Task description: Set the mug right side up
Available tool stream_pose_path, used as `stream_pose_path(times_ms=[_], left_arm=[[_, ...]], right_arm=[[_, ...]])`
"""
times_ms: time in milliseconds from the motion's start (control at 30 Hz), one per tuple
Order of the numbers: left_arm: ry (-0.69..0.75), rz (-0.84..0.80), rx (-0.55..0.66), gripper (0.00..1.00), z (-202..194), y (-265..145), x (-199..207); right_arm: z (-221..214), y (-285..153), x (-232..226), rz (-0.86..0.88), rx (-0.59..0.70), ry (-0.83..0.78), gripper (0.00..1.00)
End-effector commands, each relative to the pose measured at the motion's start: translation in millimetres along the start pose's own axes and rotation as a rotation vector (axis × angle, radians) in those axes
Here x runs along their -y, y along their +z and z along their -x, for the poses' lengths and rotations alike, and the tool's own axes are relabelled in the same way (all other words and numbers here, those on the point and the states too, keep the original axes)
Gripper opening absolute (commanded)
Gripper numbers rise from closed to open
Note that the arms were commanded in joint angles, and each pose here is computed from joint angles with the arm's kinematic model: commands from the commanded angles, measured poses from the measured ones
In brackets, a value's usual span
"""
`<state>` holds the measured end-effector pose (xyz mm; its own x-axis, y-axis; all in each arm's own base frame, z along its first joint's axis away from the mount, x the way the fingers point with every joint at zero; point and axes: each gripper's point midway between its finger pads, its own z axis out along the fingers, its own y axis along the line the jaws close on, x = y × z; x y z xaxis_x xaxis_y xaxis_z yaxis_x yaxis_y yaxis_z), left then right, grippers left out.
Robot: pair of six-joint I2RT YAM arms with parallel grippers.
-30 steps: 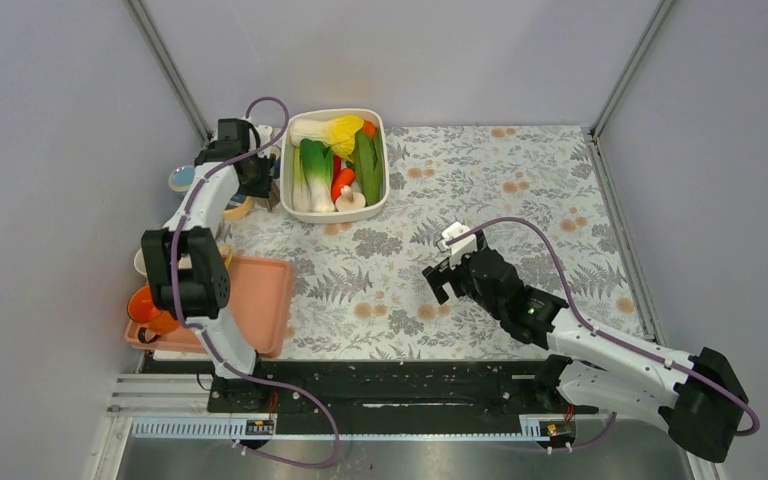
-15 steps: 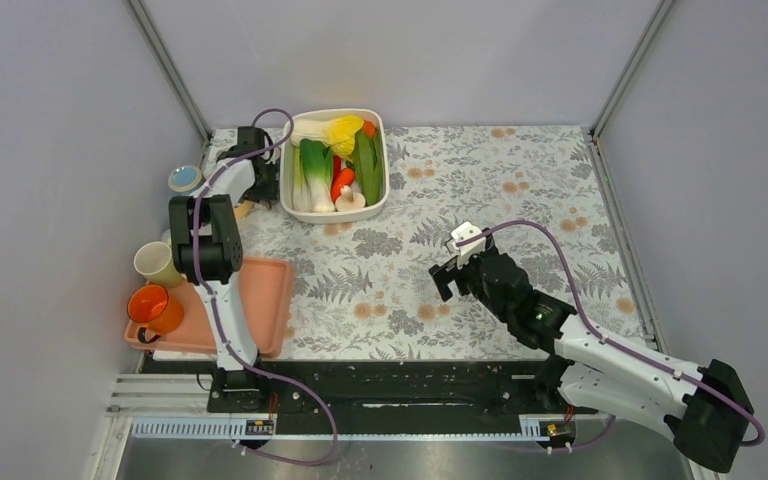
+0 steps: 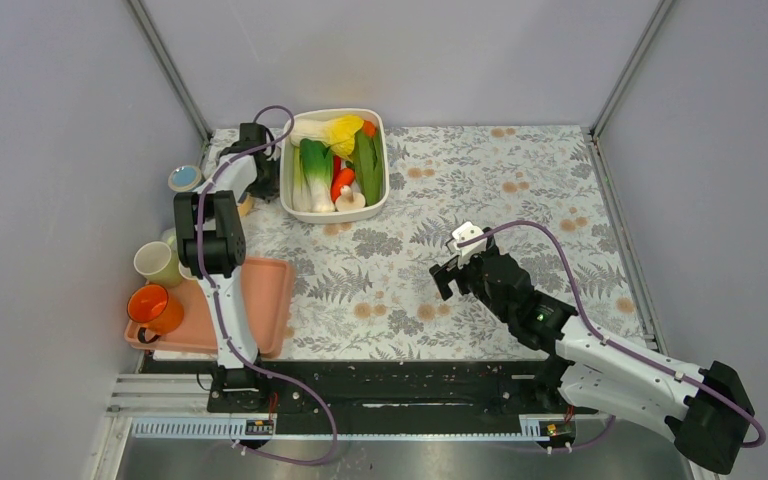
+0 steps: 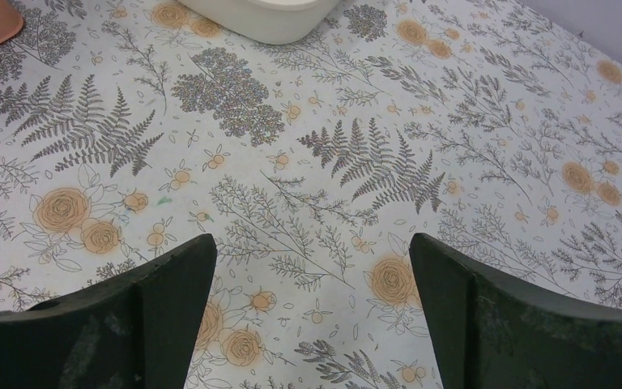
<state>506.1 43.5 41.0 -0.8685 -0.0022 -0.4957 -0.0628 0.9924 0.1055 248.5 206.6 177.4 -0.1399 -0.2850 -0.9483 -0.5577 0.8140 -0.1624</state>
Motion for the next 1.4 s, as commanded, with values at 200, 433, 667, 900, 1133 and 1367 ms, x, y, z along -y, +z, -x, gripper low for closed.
stream_pose_path(times_ms=[200, 433, 667, 900, 1133, 1367], left_arm=[[-0.059, -0.118, 0.184, 0.0, 40, -73, -9], [-0.063, -0.231, 0.304, 0.0, 43, -145, -8], [0.035, -0.522, 0.34, 0.0, 15, -230, 52], [0.158, -0.83, 0.365, 0.0, -16, -312, 119], [0.334, -1.13, 0.297, 0.0, -67, -385, 185], [0.461, -1.253, 0.254, 0.0, -104, -417, 220]], right_arm=[[32, -4, -7, 0.045, 0.087, 0.037, 0.99], [61, -6, -29, 0.169, 0.152, 0.133, 0.98], [102, -6, -60, 0.324, 0.2, 0.32, 0.98], [169, -5, -81, 0.478, 0.372, 0.546, 0.98], [204, 4, -90, 0.565, 0.459, 0.706, 0.99], [226, 4, -94, 0.636, 0.489, 0.754, 0.95]])
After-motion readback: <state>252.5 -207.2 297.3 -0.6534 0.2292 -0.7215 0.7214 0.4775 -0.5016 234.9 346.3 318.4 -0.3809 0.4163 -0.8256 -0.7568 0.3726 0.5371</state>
